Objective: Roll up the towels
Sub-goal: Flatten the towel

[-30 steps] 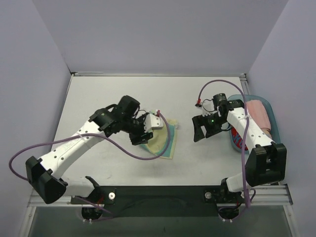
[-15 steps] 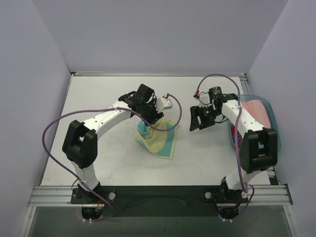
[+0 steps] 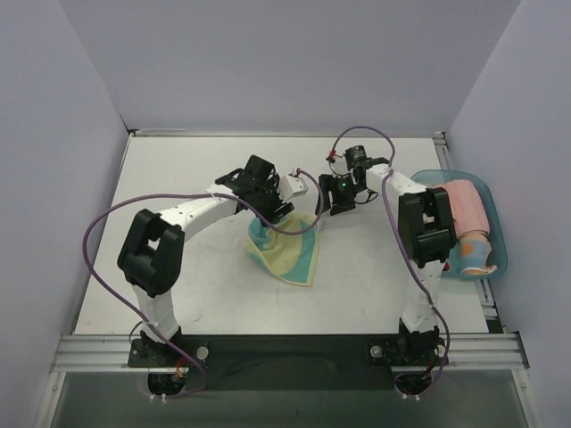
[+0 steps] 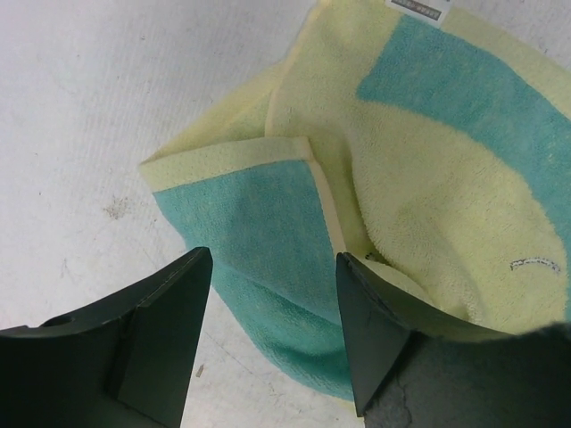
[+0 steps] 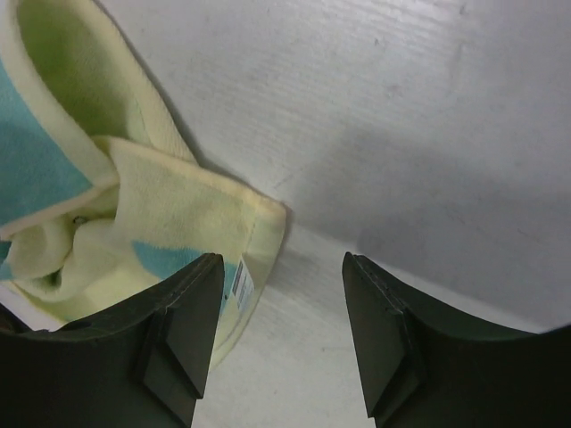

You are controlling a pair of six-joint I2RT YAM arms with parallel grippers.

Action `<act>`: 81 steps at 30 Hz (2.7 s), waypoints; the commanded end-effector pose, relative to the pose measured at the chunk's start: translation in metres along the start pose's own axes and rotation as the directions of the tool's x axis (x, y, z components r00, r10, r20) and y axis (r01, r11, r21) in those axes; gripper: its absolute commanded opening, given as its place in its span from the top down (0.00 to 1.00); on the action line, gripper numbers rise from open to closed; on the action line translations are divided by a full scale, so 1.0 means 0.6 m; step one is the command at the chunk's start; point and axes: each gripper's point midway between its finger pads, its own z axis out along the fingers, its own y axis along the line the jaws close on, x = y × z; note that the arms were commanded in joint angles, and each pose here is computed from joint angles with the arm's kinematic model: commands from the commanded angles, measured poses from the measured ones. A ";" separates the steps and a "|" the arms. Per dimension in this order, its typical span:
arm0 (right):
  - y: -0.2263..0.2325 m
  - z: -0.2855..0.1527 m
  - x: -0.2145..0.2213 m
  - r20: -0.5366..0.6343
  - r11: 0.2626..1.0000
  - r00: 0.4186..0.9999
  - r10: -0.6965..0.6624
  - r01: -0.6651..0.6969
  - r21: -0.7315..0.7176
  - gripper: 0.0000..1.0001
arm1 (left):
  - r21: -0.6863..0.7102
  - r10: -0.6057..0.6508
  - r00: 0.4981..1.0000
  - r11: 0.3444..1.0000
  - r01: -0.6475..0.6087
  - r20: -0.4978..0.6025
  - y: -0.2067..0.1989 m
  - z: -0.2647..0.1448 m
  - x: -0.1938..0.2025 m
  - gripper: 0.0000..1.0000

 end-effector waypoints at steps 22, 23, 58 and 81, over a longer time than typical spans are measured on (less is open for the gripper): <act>0.031 0.032 0.018 -0.069 0.993 0.995 0.065 -0.071 -0.095 1.00 | -0.160 0.175 0.980 0.969 -0.188 -0.093 0.030 0.064 -0.004 0.31; 0.034 0.028 0.022 -0.071 0.992 0.995 0.068 -0.075 -0.106 1.00 | -0.193 0.165 0.981 0.964 -0.183 -0.103 0.040 0.063 -0.003 0.33; -0.013 -0.164 -0.023 0.134 0.994 0.989 0.062 -0.049 -0.100 1.00 | -0.190 -0.367 0.870 0.877 0.441 0.328 0.257 -0.196 -0.012 1.00; 0.014 -0.250 0.152 -0.013 0.983 0.988 -0.157 0.155 -0.098 1.00 | -0.197 -0.428 0.902 0.881 0.431 0.061 -0.001 -0.319 0.292 1.00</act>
